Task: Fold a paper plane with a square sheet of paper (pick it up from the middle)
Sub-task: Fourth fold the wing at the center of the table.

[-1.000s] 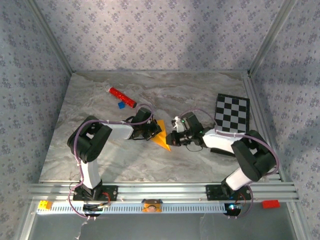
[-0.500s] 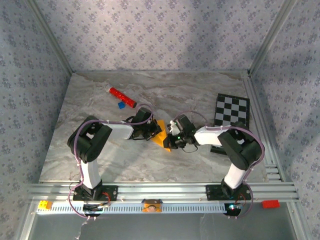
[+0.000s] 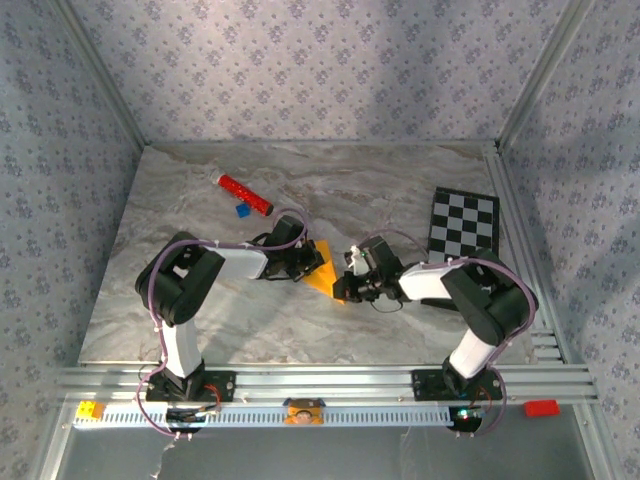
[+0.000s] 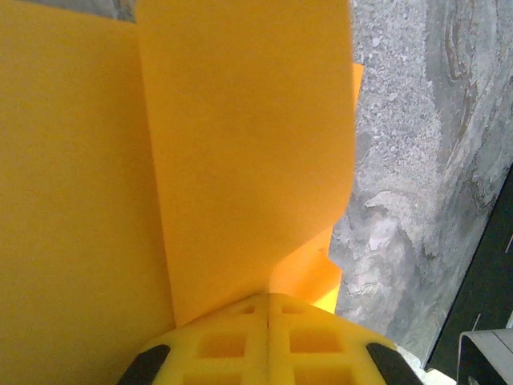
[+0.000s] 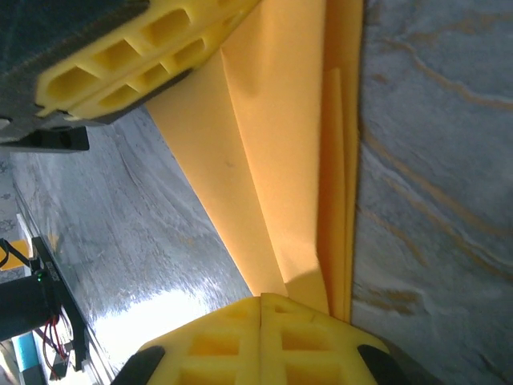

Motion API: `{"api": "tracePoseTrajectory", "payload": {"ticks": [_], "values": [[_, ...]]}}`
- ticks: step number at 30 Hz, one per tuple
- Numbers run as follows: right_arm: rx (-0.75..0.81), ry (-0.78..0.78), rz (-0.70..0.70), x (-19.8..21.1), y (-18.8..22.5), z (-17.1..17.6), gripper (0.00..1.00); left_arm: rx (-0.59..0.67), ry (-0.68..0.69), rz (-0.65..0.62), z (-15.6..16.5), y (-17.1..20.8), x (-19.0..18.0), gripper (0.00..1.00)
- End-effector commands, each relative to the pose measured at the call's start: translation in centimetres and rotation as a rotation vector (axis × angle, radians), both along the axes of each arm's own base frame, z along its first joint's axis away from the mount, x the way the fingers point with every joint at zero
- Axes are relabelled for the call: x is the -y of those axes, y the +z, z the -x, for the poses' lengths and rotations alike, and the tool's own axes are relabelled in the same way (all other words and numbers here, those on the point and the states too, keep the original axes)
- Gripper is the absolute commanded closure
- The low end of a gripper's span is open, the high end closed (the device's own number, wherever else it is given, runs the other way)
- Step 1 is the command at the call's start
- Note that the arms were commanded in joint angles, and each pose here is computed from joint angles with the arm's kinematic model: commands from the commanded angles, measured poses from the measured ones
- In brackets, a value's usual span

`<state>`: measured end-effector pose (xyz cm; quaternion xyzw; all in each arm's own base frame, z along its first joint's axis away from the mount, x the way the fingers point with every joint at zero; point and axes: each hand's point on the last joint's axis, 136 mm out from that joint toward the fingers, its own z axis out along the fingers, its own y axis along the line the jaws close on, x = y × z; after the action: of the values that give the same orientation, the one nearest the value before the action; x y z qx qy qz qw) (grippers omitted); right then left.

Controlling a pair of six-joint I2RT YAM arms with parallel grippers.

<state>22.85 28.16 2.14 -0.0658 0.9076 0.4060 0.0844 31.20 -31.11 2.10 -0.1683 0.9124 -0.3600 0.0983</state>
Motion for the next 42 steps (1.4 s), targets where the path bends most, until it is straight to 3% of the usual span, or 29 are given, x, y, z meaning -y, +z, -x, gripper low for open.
{"api": "tracePoseTrajectory", "payload": {"ticks": [1,11,23,33,42], "values": [[-0.083,-0.003,0.07,2.0,-1.6,2.3,0.98,-0.078,0.019,-0.117,1.3,-3.5,-1.9,1.0],[-0.084,0.037,0.182,4.9,-2.9,4.7,0.99,-0.079,0.02,-0.119,1.3,-3.5,-2.0,1.0],[0.073,0.056,-0.042,0.5,6.1,0.7,0.99,-0.072,0.013,-0.112,1.3,-3.2,-1.8,1.0],[0.022,0.042,0.026,-1.7,4.2,-2.9,1.0,-0.072,0.013,-0.108,1.4,-3.3,-1.7,1.0],[-0.03,0.024,0.15,-1.2,1.0,-3.6,1.0,-0.071,0.011,-0.104,1.3,-3.3,-1.5,1.0]]}}
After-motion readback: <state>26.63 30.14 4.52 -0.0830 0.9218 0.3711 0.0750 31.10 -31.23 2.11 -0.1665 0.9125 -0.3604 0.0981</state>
